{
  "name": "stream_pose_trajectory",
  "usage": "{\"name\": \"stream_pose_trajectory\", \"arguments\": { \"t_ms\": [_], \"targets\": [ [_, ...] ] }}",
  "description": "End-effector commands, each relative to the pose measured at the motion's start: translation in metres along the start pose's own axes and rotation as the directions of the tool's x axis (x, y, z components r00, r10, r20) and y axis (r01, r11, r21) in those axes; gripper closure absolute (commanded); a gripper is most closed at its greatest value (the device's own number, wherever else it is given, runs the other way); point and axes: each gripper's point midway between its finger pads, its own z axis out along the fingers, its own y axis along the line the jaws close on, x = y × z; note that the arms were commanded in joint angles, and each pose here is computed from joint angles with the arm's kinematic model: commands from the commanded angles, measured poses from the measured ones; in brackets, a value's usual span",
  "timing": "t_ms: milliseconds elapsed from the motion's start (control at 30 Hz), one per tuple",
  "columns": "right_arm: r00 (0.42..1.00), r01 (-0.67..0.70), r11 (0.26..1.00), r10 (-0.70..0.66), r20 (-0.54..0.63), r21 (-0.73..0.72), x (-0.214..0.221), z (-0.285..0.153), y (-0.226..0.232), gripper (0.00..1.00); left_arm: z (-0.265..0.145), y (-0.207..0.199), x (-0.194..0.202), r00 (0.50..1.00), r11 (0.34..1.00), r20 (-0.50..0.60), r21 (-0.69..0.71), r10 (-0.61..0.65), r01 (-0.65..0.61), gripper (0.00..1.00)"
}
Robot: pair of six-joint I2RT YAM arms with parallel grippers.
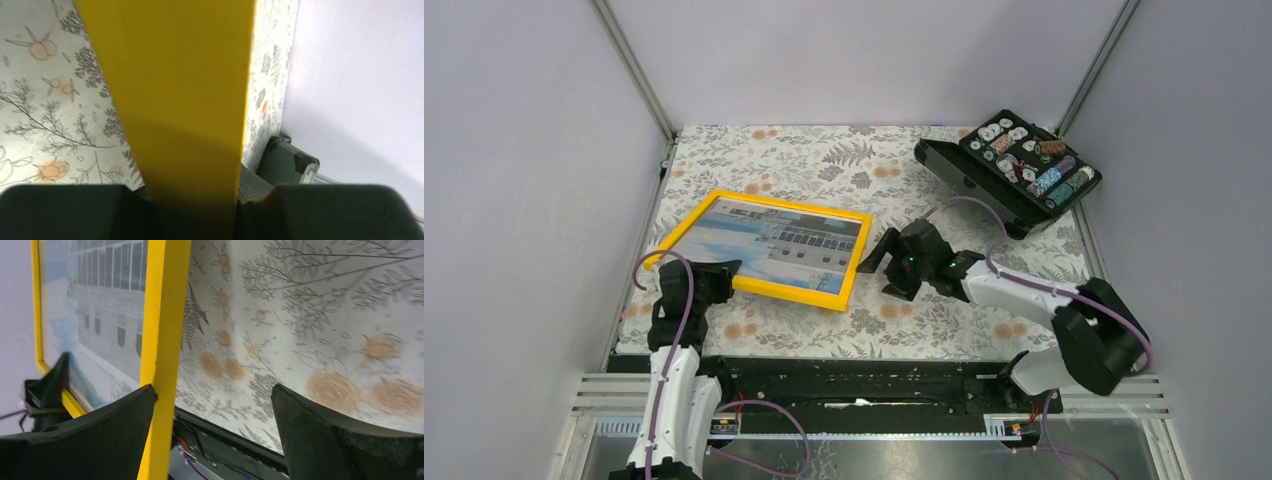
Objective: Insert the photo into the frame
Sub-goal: Turn over the photo frame at the center of the board.
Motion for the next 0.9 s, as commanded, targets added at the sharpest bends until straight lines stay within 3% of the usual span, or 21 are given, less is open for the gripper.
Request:
{"name": "stream_pose_trajectory", "arguments": {
  "t_ms": [0,200,267,333,433,500,533,600,733,867],
  "targets": [
    [0.994,-0.094,0.987,0.099,0.034,-0.129,-0.007,0.022,0.053,0.07,-0.004,0.033,-0.039,0.969,0.979,0.197,-0.170,0.149,-0.116,0.94],
    [0.987,-0.154,0.977,0.160,0.032,-0.147,-0.001,0.043,0.060,0.14,-0.003,0.037,-0.036,0.972,0.977,0.182,-0.177,0.148,-0.116,0.93],
    [0.983,-0.174,0.974,0.181,0.034,-0.145,0.000,0.048,0.059,0.21,-0.003,0.038,-0.034,0.974,0.978,0.172,-0.175,0.147,-0.117,0.87],
    [0.978,-0.199,0.967,0.207,0.034,-0.161,-0.001,0.051,0.059,0.44,-0.004,0.040,-0.034,0.975,0.976,0.171,-0.189,0.145,-0.112,0.73],
    [0.969,-0.226,0.960,0.239,0.062,-0.167,-0.006,0.055,0.057,0.70,-0.012,0.047,-0.040,0.971,0.964,0.199,-0.256,0.129,-0.075,0.26],
    [0.967,-0.217,0.962,0.235,0.094,-0.167,-0.012,0.059,0.058,0.86,-0.018,0.051,-0.042,0.972,0.945,0.199,-0.323,0.126,-0.056,0.05],
    [0.967,-0.208,0.965,0.227,0.112,-0.162,-0.016,0.062,0.058,0.95,-0.022,0.053,-0.042,0.973,0.929,0.190,-0.367,0.129,-0.051,0.02],
    [0.972,-0.184,0.973,0.201,0.121,-0.142,-0.019,0.069,0.057,1.00,-0.030,0.053,-0.043,0.975,0.894,0.164,-0.444,0.148,-0.061,0.01],
    [0.989,-0.068,0.992,0.081,0.125,-0.111,-0.018,0.080,0.053,1.00,-0.052,0.036,-0.054,0.960,0.850,0.142,-0.508,0.242,-0.139,0.01],
    [0.992,0.103,0.987,-0.093,0.089,-0.123,-0.007,0.092,0.046,1.00,-0.083,0.000,-0.069,0.921,0.885,0.222,-0.417,0.321,-0.208,0.01]
  ]
}}
